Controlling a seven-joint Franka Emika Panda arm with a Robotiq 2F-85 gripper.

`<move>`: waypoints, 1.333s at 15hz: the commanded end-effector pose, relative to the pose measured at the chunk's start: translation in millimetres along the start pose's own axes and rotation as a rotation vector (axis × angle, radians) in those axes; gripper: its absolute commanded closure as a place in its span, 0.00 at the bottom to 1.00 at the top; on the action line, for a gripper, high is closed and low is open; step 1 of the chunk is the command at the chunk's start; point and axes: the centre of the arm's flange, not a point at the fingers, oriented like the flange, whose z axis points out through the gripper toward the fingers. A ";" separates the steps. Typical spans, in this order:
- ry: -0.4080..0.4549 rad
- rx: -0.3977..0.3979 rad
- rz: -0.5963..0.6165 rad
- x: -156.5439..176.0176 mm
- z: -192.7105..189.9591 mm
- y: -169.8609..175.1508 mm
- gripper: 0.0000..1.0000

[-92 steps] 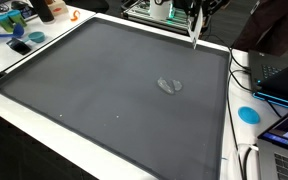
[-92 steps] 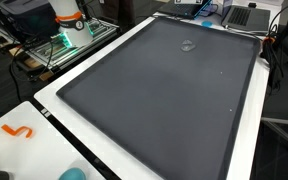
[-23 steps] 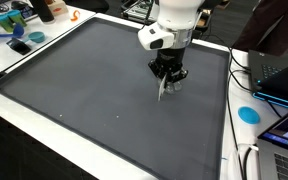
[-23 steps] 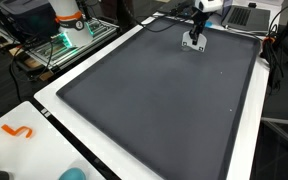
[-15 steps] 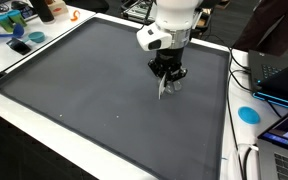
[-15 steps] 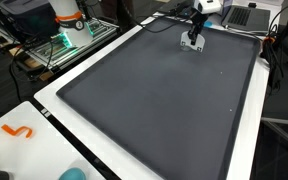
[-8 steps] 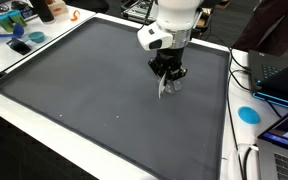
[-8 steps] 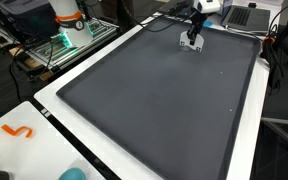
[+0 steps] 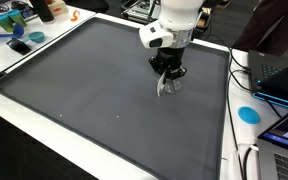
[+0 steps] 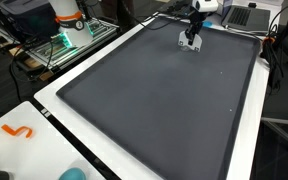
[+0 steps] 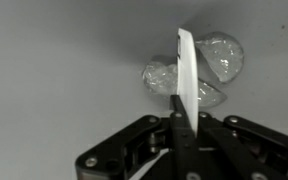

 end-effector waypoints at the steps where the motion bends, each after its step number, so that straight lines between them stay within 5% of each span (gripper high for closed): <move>1: -0.087 -0.111 0.039 -20.4 36.3 28.6 0.99; 9: -0.149 -0.152 0.064 -22.4 36.0 38.2 0.99; 13: -0.175 -0.078 0.047 -23.0 42.6 37.0 0.99; 20: -0.098 0.023 0.060 -9.6 56.9 37.3 0.99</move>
